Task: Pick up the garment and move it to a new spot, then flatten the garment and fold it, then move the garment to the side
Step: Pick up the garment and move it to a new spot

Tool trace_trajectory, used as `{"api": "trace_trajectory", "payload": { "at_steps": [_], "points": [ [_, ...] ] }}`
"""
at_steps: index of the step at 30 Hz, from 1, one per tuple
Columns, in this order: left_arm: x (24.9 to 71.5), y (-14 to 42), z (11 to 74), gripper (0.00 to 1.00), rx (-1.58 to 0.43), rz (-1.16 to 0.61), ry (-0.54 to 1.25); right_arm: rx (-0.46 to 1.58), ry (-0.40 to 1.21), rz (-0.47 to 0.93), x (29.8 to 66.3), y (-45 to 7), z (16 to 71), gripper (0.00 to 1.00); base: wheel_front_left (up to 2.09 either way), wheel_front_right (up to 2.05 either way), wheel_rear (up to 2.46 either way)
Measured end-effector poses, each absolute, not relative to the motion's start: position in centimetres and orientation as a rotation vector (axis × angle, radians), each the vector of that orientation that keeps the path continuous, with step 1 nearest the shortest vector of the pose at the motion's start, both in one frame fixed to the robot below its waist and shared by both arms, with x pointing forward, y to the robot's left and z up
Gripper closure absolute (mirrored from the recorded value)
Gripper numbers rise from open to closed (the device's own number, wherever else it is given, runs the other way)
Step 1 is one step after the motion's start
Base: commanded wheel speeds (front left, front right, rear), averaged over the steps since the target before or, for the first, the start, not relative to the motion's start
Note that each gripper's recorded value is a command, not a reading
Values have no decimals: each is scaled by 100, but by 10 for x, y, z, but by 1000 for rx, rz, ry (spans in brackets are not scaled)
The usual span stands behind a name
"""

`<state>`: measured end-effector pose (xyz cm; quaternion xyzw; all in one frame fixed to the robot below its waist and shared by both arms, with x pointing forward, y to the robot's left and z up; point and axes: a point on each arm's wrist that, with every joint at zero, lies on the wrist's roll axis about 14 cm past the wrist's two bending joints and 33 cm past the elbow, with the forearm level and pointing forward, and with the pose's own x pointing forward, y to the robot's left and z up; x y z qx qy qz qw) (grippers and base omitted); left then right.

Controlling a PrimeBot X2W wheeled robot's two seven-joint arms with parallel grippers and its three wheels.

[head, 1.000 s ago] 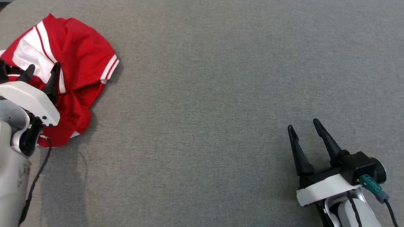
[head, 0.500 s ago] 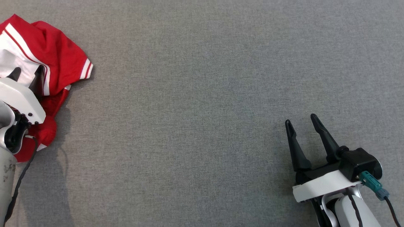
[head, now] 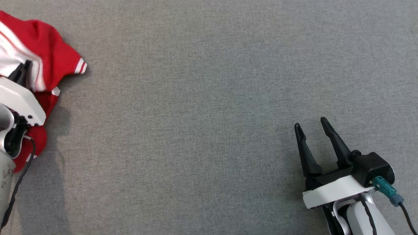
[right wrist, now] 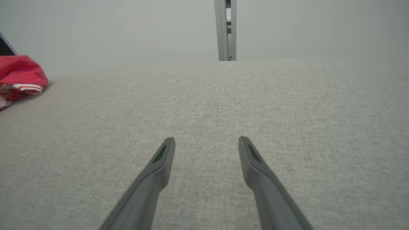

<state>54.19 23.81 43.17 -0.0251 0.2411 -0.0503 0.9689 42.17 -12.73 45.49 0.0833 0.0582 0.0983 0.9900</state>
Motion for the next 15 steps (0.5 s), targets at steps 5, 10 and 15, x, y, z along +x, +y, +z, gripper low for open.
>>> {"api": "trace_trajectory", "payload": {
  "at_steps": [5, 10, 15],
  "points": [
    [548, 211, 456, 100, -60, -174, 363, 167, 111, 188, 419, -130, 458, 0, 0, 0, 0],
    [539, 179, 473, 100, -72, -264, 289, 176, 117, 188, 413, -129, 458, 0, 0, 0, 0],
    [529, 144, 509, 100, -89, -365, 183, 180, 109, 198, 409, -126, 463, 0, 0, 0, 0]
  ]
}}
